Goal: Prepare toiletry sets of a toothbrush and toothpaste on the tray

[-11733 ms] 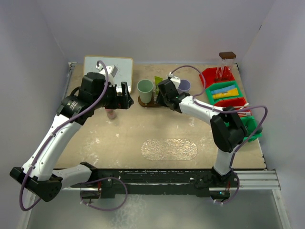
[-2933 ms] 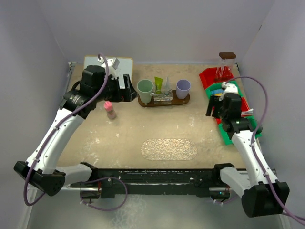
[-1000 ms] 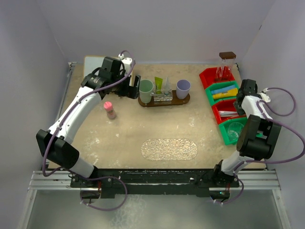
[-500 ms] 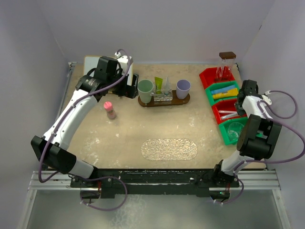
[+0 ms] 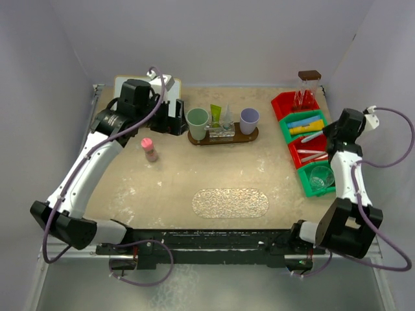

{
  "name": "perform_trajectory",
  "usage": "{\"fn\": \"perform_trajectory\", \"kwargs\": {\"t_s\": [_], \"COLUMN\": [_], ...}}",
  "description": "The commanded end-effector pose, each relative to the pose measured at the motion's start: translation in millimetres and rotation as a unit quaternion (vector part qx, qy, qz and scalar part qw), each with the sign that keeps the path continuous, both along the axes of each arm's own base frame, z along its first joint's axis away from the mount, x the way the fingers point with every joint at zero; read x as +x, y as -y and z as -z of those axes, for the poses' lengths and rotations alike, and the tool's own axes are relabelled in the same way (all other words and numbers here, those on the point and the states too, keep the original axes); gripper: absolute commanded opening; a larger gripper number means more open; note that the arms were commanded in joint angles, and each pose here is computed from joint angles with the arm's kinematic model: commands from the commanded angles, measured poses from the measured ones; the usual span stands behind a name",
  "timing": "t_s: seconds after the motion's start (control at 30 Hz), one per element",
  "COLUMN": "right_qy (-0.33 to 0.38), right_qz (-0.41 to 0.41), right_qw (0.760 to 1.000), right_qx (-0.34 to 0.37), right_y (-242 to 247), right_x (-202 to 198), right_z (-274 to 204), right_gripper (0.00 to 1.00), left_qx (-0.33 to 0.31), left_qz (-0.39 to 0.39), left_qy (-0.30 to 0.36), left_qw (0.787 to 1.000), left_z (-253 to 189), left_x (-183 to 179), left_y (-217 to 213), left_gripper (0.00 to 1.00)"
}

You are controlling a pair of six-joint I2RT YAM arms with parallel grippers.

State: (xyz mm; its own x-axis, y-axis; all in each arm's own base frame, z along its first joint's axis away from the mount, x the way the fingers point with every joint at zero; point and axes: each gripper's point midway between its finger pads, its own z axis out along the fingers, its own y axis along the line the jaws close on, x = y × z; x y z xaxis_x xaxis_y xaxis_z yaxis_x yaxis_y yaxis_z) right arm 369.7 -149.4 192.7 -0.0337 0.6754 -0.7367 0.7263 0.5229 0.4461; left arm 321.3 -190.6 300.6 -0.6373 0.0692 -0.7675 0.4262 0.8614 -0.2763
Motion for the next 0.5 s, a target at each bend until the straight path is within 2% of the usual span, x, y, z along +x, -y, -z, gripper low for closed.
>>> {"fn": "perform_trajectory", "kwargs": {"t_s": [0.0,0.07,0.13,0.27,0.4,0.47], "right_qy": [0.137,0.158,0.182,0.247,0.274,0.287], "right_qz": [-0.196,-0.271,-0.360,-0.531,-0.621,-0.631], "right_qw": [0.969,0.948,0.913,0.810,0.732,0.716], "right_qx": [-0.059,-0.056,-0.057,-0.021,0.053,0.089], "right_y": [-56.6,-94.3,-145.6,-266.2,-366.8,-391.6], "right_x": [29.2,29.4,26.8,-1.2,-42.7,-53.5], "right_z": [-67.6,-83.9,-101.1,-135.3,-154.6,-164.1], "right_gripper": [0.00,0.00,0.00,0.00,0.00,0.00], "left_qx": [-0.077,-0.101,-0.130,-0.201,-0.238,-0.237], "left_qz": [0.003,0.008,0.016,0.045,0.063,0.057], "left_qy": [0.022,0.014,0.002,-0.028,-0.042,-0.043], "left_qw": [0.997,0.995,0.991,0.978,0.968,0.969], "left_z": [-37.1,-42.0,-44.5,-51.0,-53.2,-49.4], "left_x": [-16.7,-24.4,-30.4,-38.8,-38.1,-37.0], "left_y": [8.7,12.9,20.4,41.9,54.9,54.1], "left_gripper": [0.94,0.93,0.93,0.93,0.93,0.94]}}
